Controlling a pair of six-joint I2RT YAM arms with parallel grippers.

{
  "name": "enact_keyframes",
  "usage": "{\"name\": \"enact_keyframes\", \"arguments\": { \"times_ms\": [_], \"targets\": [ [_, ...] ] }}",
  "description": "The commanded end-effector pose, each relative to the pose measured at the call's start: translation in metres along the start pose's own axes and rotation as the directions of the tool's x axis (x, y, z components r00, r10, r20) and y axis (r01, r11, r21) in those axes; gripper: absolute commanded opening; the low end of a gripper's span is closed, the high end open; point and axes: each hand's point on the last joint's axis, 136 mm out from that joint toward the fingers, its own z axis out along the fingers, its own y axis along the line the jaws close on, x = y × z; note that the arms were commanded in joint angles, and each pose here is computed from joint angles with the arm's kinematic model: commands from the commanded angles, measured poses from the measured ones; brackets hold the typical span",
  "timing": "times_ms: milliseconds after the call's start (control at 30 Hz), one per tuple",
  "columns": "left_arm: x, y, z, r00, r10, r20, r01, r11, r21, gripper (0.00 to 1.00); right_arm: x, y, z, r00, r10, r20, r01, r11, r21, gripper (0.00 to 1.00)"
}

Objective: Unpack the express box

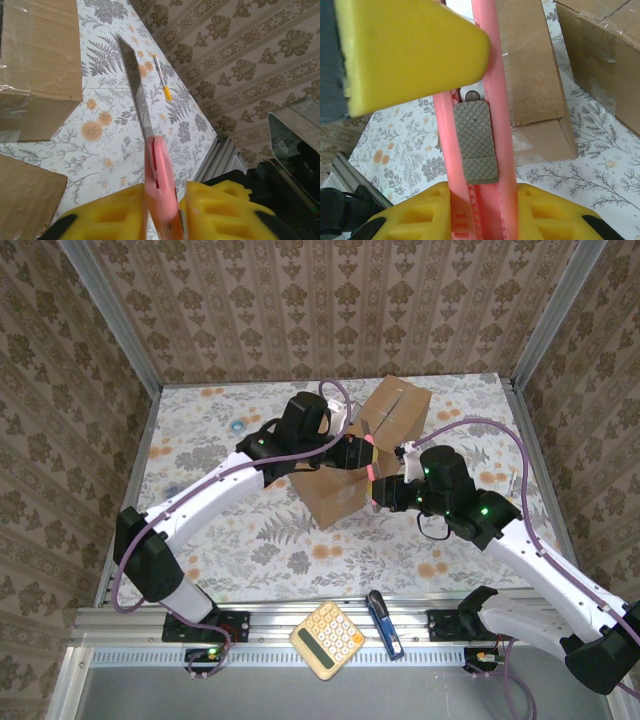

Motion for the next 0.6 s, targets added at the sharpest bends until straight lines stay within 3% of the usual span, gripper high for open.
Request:
{"name": "enact_keyframes", "arguments": {
  "times_ms": [0, 67, 133, 267, 333, 433, 567],
  "targets": [
    [0.001, -0.005, 0.004, 1.000, 0.016, -0.005, -0.016, 0.999, 0.028, 0.15, -0.014, 0.017, -0.003, 0.999, 0.001, 0.047, 0.002, 0.998, -0.067, 0.17],
    [0.002, -0.003, 0.004, 1.000, 0.016, -0.004, -0.016, 1.000, 0.023, 0.04, -0.014, 0.017, -0.001, 0.999, 0.007, 0.051, -0.003, 0.997, -0.074, 0.17],
    [0.001, -0.001, 0.002, 1.000, 0.013, 0.004, -0.013, 1.000, 0.013, 0.00, -0.015, 0.019, 0.000, 0.998, 0.018, 0.059, -0.012, 0.996, -0.088, 0.26],
    [-0.011, -0.005, -0.013, 0.998, 0.025, 0.058, -0.027, 0.999, 0.031, 0.00, -0.021, 0.025, 0.000, 0.994, 0.050, 0.099, -0.036, 0.990, -0.138, 0.69],
    [-0.022, -0.009, -0.026, 0.995, 0.028, 0.097, -0.035, 0.997, 0.068, 0.00, -0.025, 0.028, 0.000, 0.989, 0.075, 0.127, -0.053, 0.984, -0.171, 0.83],
    [-0.042, -0.022, -0.049, 0.987, 0.028, 0.160, -0.053, 0.986, 0.158, 0.00, -0.033, 0.034, -0.003, 0.977, 0.120, 0.179, -0.075, 0.968, -0.238, 0.92],
    [-0.062, -0.040, -0.076, 0.974, 0.027, 0.224, -0.087, 0.960, 0.264, 0.00, -0.043, 0.044, -0.005, 0.960, 0.172, 0.221, -0.094, 0.942, -0.322, 0.95]
  ]
}}
